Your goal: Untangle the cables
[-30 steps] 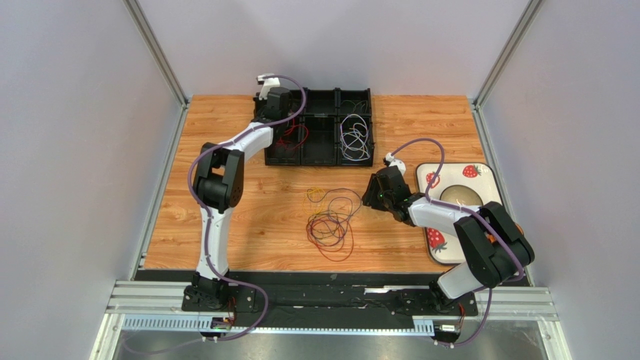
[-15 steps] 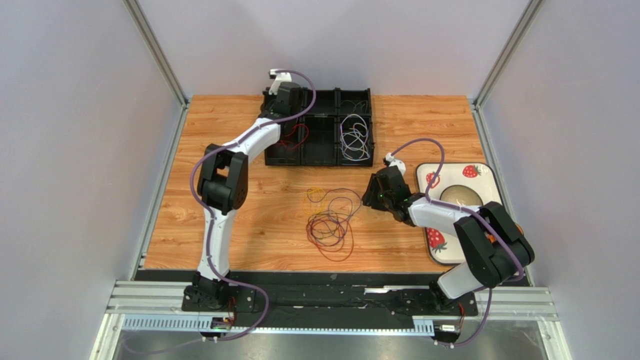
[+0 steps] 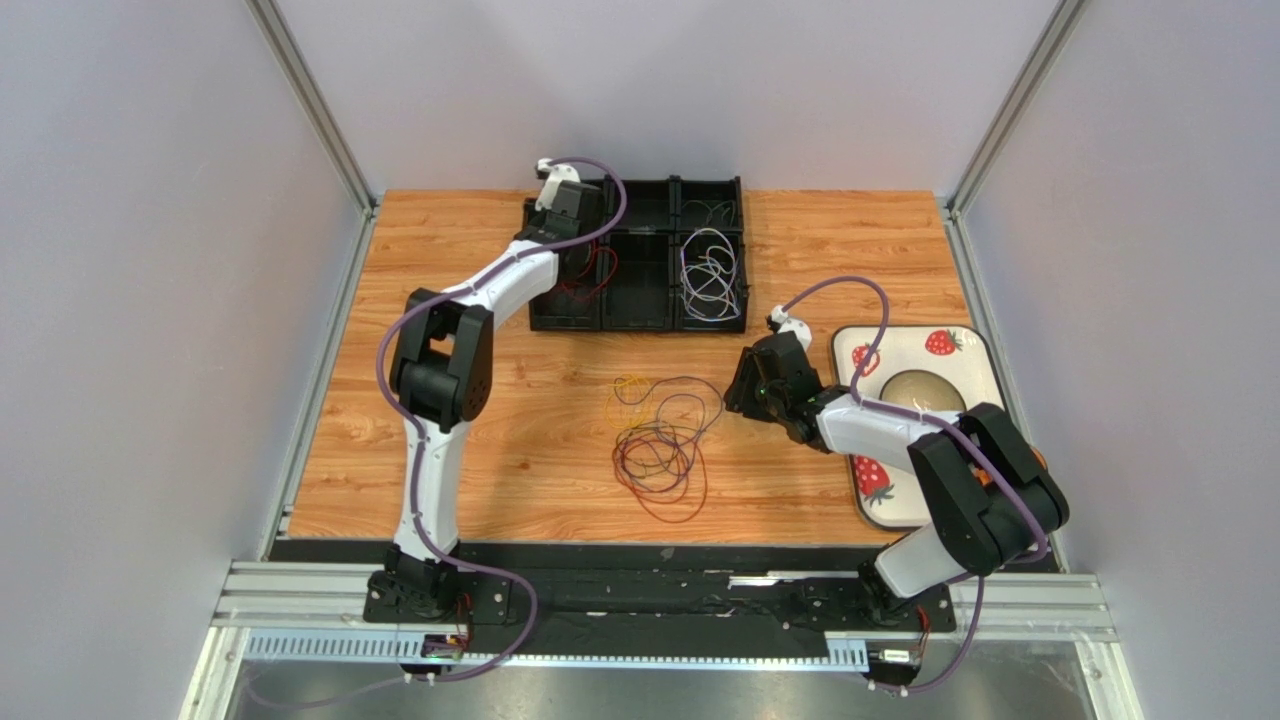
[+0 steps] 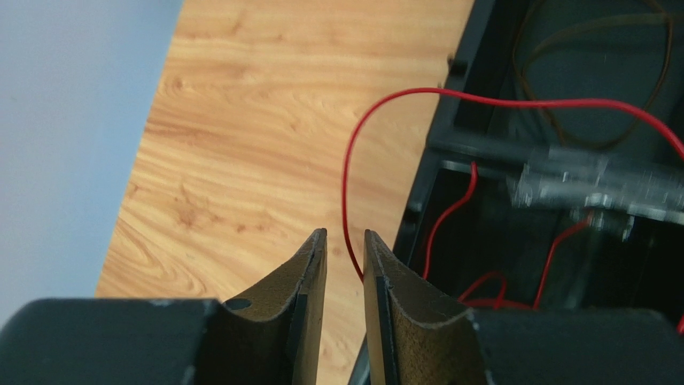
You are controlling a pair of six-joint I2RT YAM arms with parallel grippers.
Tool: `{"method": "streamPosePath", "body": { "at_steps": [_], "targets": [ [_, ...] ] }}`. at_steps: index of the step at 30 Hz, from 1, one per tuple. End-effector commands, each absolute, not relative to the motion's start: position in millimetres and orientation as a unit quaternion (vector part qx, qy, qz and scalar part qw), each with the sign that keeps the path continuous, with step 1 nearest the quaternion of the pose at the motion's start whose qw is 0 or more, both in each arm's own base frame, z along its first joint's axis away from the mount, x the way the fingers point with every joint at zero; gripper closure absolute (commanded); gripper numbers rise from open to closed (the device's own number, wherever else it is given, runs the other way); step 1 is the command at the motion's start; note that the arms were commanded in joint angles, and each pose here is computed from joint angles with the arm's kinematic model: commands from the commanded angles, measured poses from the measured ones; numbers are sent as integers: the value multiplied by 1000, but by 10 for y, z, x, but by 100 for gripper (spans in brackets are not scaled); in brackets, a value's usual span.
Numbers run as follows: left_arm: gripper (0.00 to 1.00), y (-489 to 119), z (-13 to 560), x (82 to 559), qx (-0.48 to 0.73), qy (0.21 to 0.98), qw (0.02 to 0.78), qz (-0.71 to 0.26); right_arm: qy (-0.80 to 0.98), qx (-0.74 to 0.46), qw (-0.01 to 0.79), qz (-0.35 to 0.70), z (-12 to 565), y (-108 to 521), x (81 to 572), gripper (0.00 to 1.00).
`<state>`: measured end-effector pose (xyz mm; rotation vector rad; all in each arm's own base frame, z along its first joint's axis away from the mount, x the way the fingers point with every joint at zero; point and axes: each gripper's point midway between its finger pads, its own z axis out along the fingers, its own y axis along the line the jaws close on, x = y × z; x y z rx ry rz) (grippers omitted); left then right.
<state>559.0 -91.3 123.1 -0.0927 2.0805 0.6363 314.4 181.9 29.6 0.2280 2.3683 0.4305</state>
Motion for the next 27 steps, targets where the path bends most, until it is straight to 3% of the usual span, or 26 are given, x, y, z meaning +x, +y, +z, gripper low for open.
{"method": "streamPosePath", "body": {
  "at_steps": [1, 9, 14, 16, 19, 22, 27],
  "targets": [
    [70, -1018, 1574, 5342, -73, 855, 477, 189, 906, 88, 377, 171, 432, 1863, 3267, 57],
    [71, -1339, 1652, 5224, -35, 869, 486, 87, 906, 87, 378, 170, 437, 1869, 3265, 57],
    [62, -1537, 1661, 5213, -11, 874, 484, 34, 906, 86, 377, 169, 430, 1869, 3260, 57],
    [66, -1622, 1648, 5209, -7, 874, 487, 9, 906, 86, 378, 170, 432, 1876, 3260, 57],
    [83, -1735, 1552, 5220, -3, 878, 479, -16, 907, 86, 377, 169, 430, 1871, 3264, 57],
    [91, -1779, 1403, 5251, -9, 887, 461, -24, 907, 85, 377, 168, 427, 1872, 3260, 57],
    [94, -1774, 1163, 5305, -26, 898, 437, -39, 907, 85, 377, 168, 424, 1875, 3265, 57]
  ]
}}
